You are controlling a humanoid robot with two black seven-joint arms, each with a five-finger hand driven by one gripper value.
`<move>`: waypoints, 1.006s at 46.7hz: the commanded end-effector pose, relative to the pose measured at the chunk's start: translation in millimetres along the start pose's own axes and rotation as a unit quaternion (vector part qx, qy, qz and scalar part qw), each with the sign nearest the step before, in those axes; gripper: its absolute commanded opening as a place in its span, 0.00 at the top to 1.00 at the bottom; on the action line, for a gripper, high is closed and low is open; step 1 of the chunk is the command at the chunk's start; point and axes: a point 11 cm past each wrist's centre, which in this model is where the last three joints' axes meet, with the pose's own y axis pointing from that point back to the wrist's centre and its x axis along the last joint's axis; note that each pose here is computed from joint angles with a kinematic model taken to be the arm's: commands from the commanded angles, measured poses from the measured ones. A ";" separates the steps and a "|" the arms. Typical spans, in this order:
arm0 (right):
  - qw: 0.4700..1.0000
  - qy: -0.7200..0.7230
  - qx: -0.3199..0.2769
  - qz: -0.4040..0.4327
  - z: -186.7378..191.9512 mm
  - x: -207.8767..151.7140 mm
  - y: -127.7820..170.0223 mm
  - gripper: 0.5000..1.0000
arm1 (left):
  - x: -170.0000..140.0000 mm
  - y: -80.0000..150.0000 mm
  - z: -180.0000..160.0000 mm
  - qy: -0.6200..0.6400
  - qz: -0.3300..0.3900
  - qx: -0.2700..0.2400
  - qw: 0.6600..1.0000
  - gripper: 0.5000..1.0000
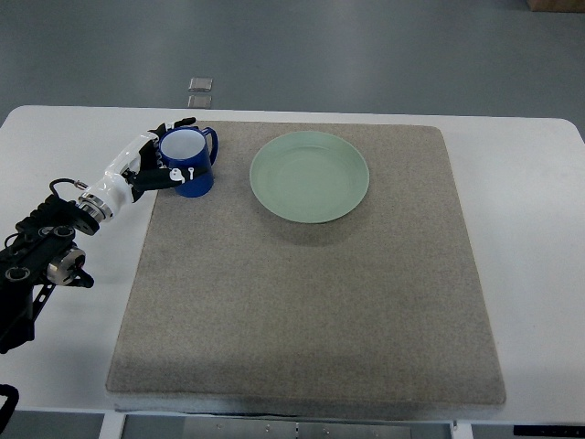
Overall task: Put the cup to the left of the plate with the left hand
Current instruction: 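Lower the blue mug onto the mat beside the plate, then open the left hand and withdraw it from the mug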
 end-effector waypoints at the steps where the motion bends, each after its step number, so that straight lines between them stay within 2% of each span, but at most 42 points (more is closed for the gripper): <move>1: 1.000 0.000 0.000 0.000 0.3 0.0 0.1 0.14 | 6.8 1.4 4.7 -0.005 0.004 -0.004 1.000 0.23; 5: 1.000 0.000 0.000 0.000 -0.6 0.0 -0.1 0.14 | 14.3 4.0 7.1 -0.005 0.010 -0.005 1.000 0.22; 6: 1.000 0.000 0.000 0.000 0.3 0.0 0.1 0.14 | 15.0 4.3 7.4 -0.003 0.011 -0.006 1.000 0.18; 8: 1.000 0.000 0.000 0.000 0.3 0.0 0.1 0.14 | 16.5 4.6 8.1 0.006 0.014 -0.008 1.000 0.02; 9: 1.000 0.000 0.000 0.000 0.3 0.0 0.1 0.14 | 16.4 4.4 8.8 0.011 0.014 -0.010 1.000 0.01; 28: 1.000 0.000 0.000 0.000 0.3 0.0 0.1 0.14 | 18.5 2.1 41.4 0.014 -0.003 -0.046 0.999 0.00; 47: 1.000 0.000 0.000 0.000 0.3 0.0 0.1 0.14 | 57.5 8.4 80.8 0.066 0.032 -0.082 0.994 0.00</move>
